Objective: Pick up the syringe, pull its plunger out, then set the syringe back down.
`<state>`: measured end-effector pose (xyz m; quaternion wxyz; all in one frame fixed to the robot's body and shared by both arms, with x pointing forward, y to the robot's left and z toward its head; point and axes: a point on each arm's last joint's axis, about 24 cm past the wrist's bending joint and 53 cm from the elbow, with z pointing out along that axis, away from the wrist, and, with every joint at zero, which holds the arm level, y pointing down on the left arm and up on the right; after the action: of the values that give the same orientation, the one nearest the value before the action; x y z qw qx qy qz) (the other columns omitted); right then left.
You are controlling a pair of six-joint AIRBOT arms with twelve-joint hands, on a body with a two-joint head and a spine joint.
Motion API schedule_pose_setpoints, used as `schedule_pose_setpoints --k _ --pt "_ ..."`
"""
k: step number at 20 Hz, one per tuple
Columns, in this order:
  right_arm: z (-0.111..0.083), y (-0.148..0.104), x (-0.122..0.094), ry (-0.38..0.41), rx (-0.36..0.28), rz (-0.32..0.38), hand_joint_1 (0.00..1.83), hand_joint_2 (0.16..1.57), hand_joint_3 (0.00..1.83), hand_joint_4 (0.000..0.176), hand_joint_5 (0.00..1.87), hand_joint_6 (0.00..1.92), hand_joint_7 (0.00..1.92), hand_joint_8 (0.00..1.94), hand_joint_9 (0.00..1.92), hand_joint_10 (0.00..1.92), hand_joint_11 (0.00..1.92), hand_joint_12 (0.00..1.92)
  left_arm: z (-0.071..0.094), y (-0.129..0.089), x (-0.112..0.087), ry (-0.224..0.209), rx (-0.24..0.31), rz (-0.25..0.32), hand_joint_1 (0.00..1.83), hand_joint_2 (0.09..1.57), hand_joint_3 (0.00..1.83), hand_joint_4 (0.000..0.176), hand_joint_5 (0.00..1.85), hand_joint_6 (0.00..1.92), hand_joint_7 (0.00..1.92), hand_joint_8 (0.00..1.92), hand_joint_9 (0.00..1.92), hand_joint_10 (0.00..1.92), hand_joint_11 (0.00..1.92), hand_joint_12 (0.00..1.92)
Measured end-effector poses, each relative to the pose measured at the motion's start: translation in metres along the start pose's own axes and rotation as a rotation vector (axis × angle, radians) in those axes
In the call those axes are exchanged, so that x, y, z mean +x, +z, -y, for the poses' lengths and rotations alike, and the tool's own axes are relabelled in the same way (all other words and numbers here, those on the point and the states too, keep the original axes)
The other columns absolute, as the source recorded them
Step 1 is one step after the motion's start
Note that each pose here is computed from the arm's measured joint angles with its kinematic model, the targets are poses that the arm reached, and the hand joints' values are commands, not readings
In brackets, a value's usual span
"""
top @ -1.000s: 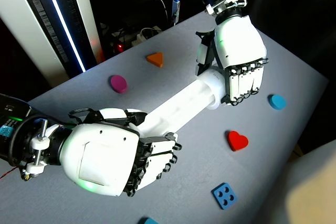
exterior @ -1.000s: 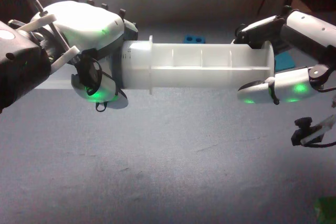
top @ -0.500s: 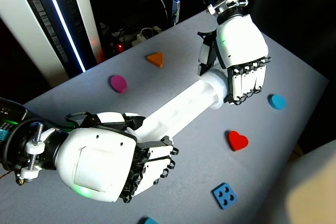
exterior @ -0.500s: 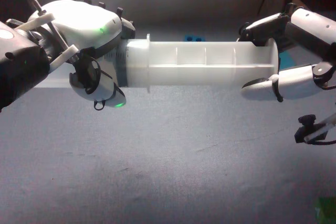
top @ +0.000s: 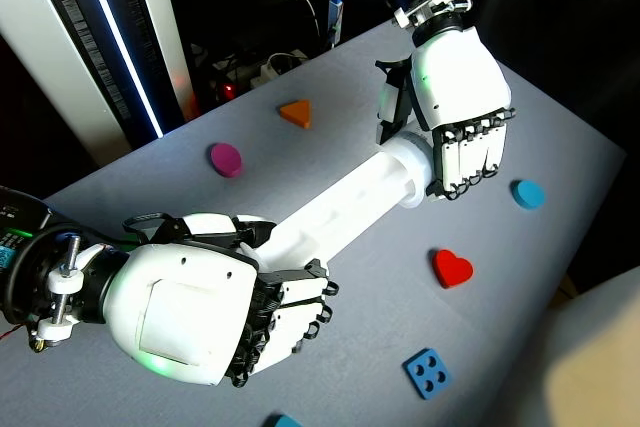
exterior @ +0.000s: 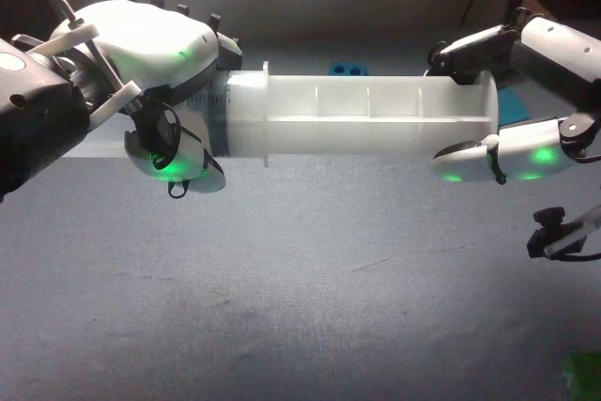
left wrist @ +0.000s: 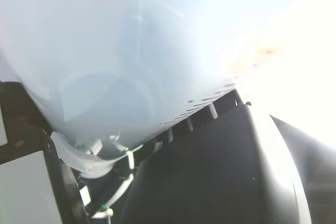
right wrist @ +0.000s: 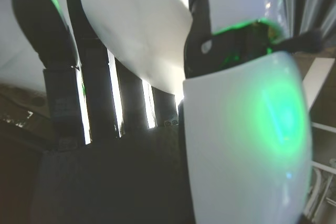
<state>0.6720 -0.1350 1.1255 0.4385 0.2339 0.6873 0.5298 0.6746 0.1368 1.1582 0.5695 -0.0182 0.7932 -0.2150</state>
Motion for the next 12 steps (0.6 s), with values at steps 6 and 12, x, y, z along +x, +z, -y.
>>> schedule_pose_setpoints --k 6,12 --pt "0.001 0.0 -0.004 0.002 0.005 0.011 0.72 0.97 0.0 0.0 0.23 0.0 0.3 0.0 0.3 0.0 0.01 0.89 -0.015 -0.001 -0.013 0.028 -0.052 0.048 1.5 1.14 0.0 0.0 0.71 1.05 0.9 1.1 0.95 1.16 0.81 1.58" --pt "-0.001 -0.002 0.003 -0.05 -0.006 -0.028 0.44 0.9 0.0 0.0 0.04 0.0 0.02 0.0 0.03 0.0 0.0 0.3 -0.014 -0.001 -0.01 -0.006 -0.047 0.037 1.5 1.13 0.0 0.0 0.74 1.03 0.91 1.09 0.97 1.15 0.78 1.59"
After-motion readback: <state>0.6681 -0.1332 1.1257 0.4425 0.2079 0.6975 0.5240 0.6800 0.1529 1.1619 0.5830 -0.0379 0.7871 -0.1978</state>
